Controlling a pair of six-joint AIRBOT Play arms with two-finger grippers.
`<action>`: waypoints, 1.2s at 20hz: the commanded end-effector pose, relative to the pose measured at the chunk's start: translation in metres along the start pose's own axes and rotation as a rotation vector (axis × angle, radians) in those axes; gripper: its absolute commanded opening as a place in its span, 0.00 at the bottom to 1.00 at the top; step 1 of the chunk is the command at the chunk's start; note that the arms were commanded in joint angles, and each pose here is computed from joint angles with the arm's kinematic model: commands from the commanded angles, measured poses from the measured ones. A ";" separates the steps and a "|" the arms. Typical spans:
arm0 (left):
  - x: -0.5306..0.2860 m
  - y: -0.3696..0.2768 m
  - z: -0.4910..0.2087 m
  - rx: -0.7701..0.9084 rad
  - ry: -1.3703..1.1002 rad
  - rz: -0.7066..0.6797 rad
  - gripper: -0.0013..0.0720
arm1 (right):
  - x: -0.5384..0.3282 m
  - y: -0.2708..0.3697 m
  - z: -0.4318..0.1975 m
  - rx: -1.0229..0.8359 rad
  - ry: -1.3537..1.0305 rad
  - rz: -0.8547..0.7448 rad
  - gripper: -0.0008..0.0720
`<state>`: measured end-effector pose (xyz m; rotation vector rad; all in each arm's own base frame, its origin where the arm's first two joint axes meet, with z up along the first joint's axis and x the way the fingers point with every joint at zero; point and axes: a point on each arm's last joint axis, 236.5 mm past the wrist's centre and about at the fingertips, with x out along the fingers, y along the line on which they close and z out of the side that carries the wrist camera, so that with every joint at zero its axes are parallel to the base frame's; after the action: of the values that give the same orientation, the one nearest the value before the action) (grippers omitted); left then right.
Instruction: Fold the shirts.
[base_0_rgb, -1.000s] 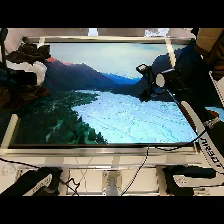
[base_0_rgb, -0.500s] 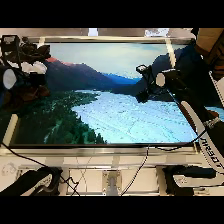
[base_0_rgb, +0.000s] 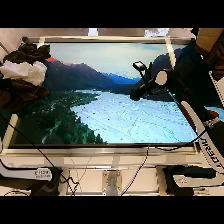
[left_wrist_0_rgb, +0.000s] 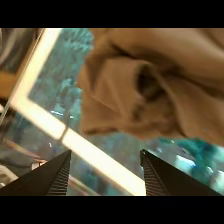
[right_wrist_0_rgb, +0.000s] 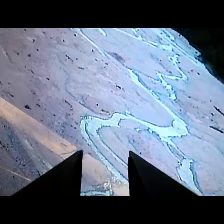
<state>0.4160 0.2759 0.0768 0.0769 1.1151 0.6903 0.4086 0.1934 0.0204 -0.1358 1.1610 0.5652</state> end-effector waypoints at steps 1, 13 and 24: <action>0.065 0.008 0.001 -0.066 0.085 -0.059 0.74 | -0.001 0.002 0.016 0.052 -0.067 0.010 0.50; 0.127 -0.037 0.017 -0.047 0.089 -0.156 0.63 | -0.003 -0.014 0.036 0.111 -0.155 -0.051 0.49; -0.078 -0.310 0.012 -0.003 0.188 -1.279 0.03 | -0.011 -0.047 0.054 0.023 -0.235 -0.198 0.45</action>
<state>0.5403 0.1332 -0.0285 -0.4910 1.1451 0.0122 0.4634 0.1869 0.0431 -0.0680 0.9464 0.4250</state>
